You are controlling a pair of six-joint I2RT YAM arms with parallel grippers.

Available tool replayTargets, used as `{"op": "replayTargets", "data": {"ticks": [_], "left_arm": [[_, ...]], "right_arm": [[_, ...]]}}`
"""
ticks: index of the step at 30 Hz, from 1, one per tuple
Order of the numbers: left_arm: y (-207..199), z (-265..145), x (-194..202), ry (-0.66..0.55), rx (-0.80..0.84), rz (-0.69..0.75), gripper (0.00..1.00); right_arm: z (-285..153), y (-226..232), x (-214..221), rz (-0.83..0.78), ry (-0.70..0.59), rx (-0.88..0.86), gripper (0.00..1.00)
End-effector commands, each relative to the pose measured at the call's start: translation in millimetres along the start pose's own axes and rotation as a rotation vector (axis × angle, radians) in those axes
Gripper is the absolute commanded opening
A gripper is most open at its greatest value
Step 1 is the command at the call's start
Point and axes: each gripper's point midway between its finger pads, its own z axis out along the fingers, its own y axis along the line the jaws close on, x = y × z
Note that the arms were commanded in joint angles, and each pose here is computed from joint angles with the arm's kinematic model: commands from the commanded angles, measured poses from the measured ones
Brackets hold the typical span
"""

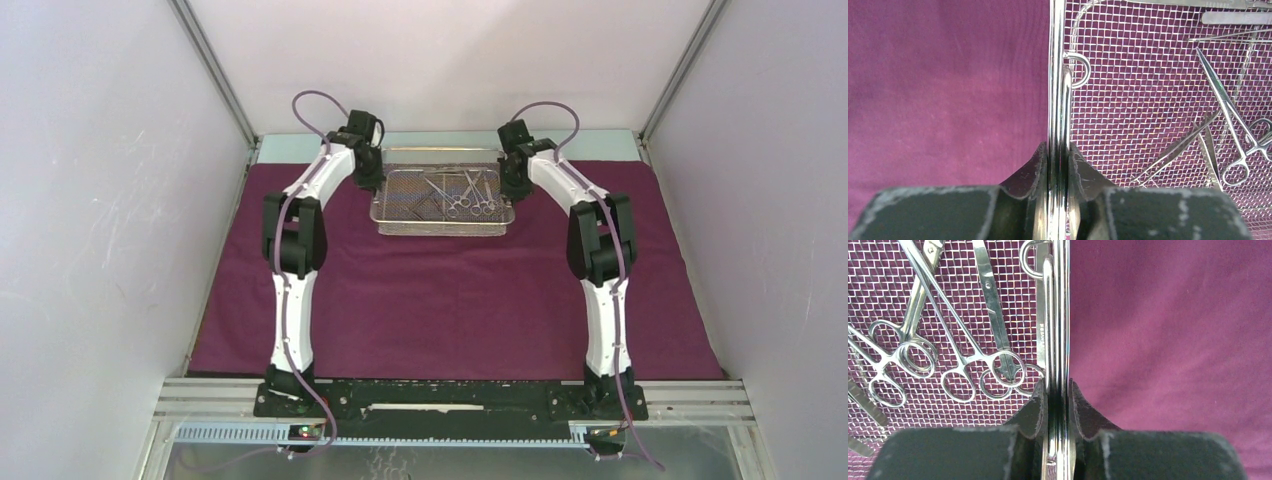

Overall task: Open and lay out the surgical kit
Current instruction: Move the container from the surgical kit.

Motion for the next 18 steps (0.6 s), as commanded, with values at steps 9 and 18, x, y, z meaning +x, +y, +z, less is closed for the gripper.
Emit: {"op": "replayTargets", "data": {"ticks": [9, 18], "left_arm": [[-55, -105, 24, -0.178, 0.136, -0.003, 0.00], [-36, -87, 57, -0.132, 0.054, -0.017, 0.00]], "right_arm": [[-93, 5, 9, 0.111, -0.228, -0.011, 0.00], [-77, 9, 46, 0.110, -0.166, 0.001, 0.00]]}}
